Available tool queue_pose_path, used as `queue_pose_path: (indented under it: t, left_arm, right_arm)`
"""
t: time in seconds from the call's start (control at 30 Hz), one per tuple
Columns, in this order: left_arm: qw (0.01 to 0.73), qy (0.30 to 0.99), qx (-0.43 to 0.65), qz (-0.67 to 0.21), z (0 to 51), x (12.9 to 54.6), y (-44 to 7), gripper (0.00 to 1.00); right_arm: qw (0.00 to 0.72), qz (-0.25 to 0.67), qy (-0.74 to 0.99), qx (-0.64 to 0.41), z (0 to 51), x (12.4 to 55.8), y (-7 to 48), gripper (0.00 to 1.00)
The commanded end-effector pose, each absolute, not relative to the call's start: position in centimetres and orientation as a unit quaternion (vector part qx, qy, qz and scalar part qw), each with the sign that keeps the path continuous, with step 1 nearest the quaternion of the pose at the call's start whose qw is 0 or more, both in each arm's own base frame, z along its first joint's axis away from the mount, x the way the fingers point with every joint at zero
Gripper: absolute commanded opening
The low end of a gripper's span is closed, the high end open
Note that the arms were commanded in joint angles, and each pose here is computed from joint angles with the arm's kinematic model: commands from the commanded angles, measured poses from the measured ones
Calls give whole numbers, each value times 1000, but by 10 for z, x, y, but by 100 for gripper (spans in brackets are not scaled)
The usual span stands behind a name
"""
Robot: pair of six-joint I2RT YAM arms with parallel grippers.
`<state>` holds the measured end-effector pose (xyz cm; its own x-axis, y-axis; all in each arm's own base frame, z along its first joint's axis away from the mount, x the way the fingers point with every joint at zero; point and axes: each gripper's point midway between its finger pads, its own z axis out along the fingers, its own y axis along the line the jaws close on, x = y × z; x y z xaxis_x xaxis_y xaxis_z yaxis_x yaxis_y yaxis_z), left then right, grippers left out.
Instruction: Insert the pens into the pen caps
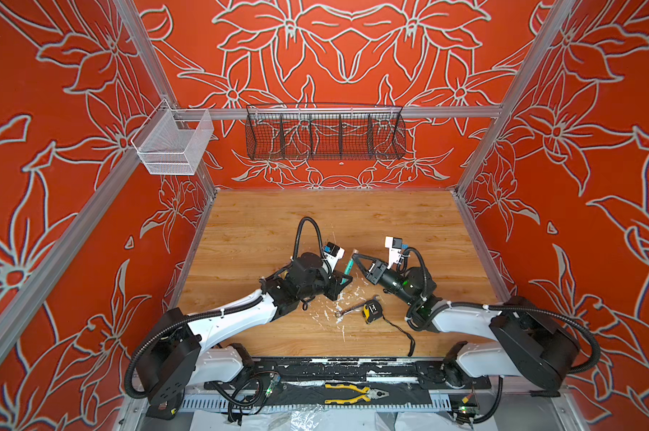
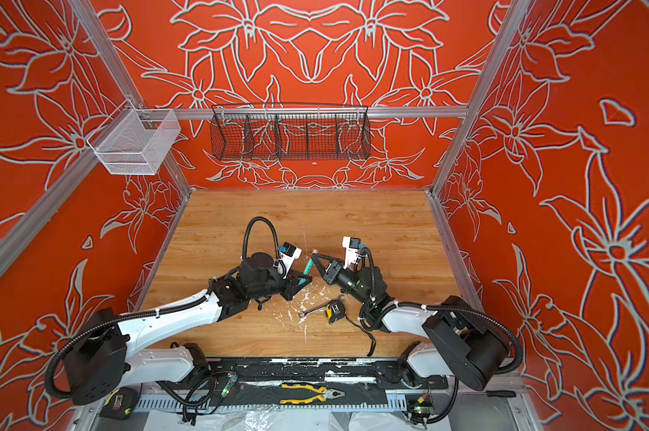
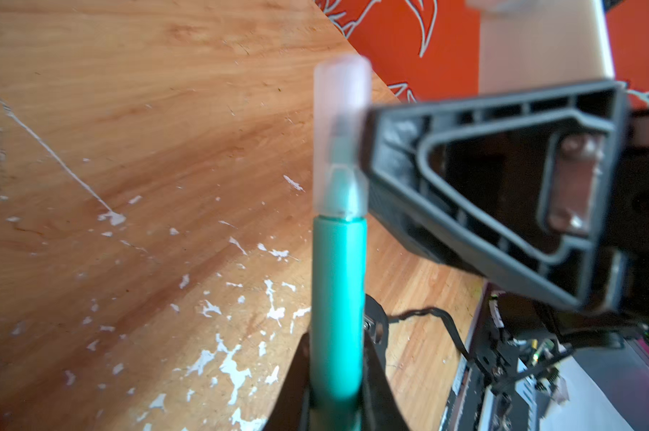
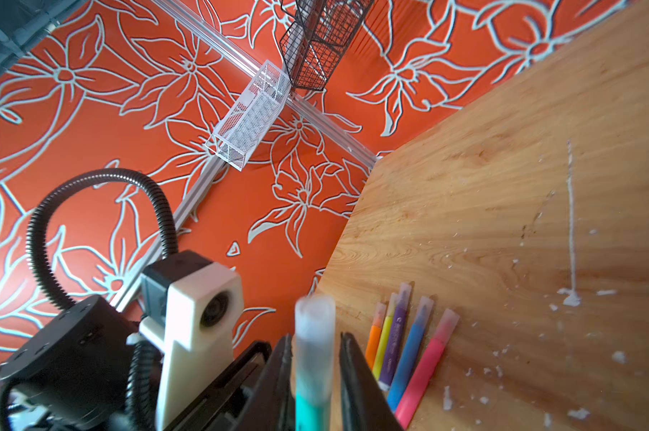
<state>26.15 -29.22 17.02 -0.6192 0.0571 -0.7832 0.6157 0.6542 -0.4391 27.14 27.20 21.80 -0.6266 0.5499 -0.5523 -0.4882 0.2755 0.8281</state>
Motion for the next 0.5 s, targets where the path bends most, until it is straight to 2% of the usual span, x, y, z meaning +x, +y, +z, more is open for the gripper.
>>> queue_pose_path:
  t: [0.0, 0.03, 0.13, 0.17, 0.3, 0.47]
  left_arm:
    - [426, 806, 190, -365, 192, 273, -288, 0]
    - [425, 806, 194, -364, 191, 272, -288, 0]
    - [423, 808, 197, -361, 190, 272, -288, 0]
    - [423, 807, 198, -361, 190, 272, -289, 0]
    - [419, 805, 208, -364, 190, 270, -291, 0]
    - [410, 810, 234, -349, 188, 265, -301, 0]
  right_arm:
    - [432, 614, 661, 19, 231, 267, 271, 40]
    - [431, 612, 663, 24, 231, 268, 268, 46]
    - [429, 614, 663, 22, 238, 271, 263, 77]
    - [430, 614, 661, 22, 240, 272, 261, 80]
    - [441, 605, 662, 35, 245, 276, 247, 80]
    - [453, 573, 682, 45, 245, 281, 234, 72]
